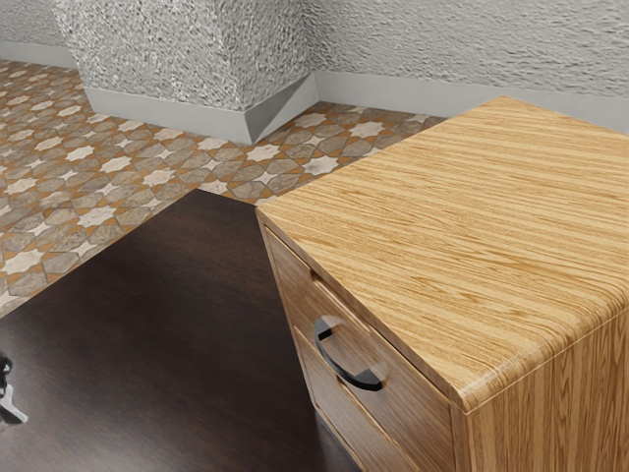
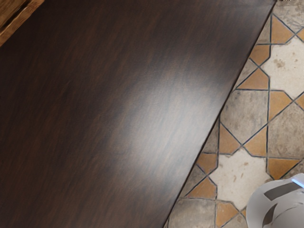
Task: Pull the drawer handle with one arm to open the drawer
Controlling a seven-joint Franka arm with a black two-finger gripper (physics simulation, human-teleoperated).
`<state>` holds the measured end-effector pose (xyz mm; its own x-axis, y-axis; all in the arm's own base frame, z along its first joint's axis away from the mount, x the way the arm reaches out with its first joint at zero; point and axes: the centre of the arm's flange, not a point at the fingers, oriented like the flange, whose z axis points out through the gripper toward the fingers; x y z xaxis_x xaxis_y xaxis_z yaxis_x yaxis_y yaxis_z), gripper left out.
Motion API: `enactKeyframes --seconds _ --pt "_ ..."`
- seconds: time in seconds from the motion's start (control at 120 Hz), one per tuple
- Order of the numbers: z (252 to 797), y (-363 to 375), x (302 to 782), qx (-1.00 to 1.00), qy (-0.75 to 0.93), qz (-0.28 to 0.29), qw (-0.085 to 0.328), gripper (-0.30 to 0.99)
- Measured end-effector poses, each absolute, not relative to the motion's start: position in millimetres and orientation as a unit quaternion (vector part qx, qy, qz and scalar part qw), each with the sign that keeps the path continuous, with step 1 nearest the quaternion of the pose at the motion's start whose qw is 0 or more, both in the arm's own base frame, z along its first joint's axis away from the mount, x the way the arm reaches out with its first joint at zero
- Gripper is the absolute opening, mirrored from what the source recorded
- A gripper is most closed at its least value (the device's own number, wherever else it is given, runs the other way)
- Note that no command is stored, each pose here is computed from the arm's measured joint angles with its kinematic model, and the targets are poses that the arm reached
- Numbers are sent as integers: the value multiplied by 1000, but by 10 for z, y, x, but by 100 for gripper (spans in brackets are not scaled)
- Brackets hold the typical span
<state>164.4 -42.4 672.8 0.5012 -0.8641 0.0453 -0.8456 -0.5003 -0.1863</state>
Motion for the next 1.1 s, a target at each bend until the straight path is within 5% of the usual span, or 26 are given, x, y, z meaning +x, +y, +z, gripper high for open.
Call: enactKeyframes --seconds 0.367,1.1 --pt "6679 -922 2399 -694 696 -159 92 69" --pt "6537 -1412 3246 -496 831 -204 149 69"
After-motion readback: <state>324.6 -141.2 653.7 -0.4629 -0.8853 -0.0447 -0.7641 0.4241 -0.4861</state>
